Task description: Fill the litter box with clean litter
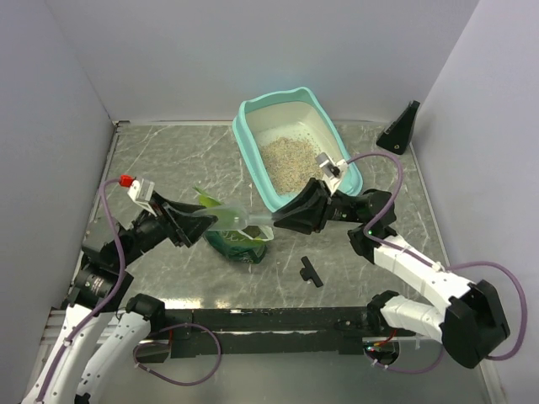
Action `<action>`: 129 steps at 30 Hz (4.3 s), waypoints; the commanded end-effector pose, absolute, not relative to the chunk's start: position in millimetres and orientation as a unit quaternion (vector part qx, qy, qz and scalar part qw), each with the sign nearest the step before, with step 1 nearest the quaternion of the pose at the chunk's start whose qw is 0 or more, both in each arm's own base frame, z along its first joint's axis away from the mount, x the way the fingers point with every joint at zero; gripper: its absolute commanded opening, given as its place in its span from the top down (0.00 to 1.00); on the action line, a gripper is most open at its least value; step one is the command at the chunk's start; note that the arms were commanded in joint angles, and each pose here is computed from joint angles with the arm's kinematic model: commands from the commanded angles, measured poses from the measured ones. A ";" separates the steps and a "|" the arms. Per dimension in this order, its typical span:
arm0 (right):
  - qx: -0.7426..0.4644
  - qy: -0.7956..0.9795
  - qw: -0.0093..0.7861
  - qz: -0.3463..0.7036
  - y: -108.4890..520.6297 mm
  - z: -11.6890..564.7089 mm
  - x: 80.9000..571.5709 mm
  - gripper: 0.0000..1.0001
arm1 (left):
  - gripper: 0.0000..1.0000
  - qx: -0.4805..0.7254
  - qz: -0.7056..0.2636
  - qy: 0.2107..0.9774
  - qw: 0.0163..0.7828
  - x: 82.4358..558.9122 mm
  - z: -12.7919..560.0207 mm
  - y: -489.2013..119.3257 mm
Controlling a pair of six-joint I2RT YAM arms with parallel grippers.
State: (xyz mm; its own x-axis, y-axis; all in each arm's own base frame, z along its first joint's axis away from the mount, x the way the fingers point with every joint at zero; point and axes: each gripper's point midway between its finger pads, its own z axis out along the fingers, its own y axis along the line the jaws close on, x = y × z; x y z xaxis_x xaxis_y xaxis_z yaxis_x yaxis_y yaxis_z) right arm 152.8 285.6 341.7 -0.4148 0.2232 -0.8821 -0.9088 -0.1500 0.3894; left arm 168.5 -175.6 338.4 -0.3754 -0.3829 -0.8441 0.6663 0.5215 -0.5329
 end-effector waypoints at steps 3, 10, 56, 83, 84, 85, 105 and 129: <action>-0.348 0.525 0.462 0.624 272.7 361.2 146.1 1.00 | 0.21 0.152 -0.393 0.666 0.616 178.6 355.9 -159.4; -0.307 0.606 0.509 0.528 231.3 377.3 130.8 1.00 | 0.17 0.211 -0.329 0.658 0.643 187.4 370.8 -153.8; -0.270 0.712 0.435 0.481 186.1 348.6 81.1 1.00 | 0.27 0.568 -0.167 0.599 0.539 230.4 343.2 -185.7; -0.284 0.705 0.420 0.496 189.7 340.6 73.3 1.00 | 0.30 0.605 -0.121 0.647 0.448 244.5 281.1 -192.0; -0.282 0.706 0.420 0.495 189.5 339.7 73.8 1.00 | 0.30 0.605 -0.121 0.648 0.447 245.5 279.7 -192.6; -0.283 0.706 0.419 0.496 189.3 339.4 73.1 1.00 | 0.30 0.606 -0.123 0.650 0.441 247.2 275.8 -194.2; -0.255 0.735 0.429 0.460 184.1 346.6 90.8 1.00 | 0.99 0.518 -0.071 0.725 0.449 240.9 278.4 -166.0; -0.308 0.761 0.407 0.399 209.2 358.4 146.2 1.00 | 0.99 0.446 -0.113 0.736 0.496 187.2 263.9 -161.8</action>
State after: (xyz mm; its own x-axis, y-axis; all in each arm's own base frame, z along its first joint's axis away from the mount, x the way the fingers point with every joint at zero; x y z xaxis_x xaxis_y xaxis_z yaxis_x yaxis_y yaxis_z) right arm 141.6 204.4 343.9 -0.5378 -0.1156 -0.8351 -0.7514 0.5149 0.4126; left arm 184.0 -160.4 257.0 -0.1251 0.5949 -0.7940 0.7941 0.5398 0.2793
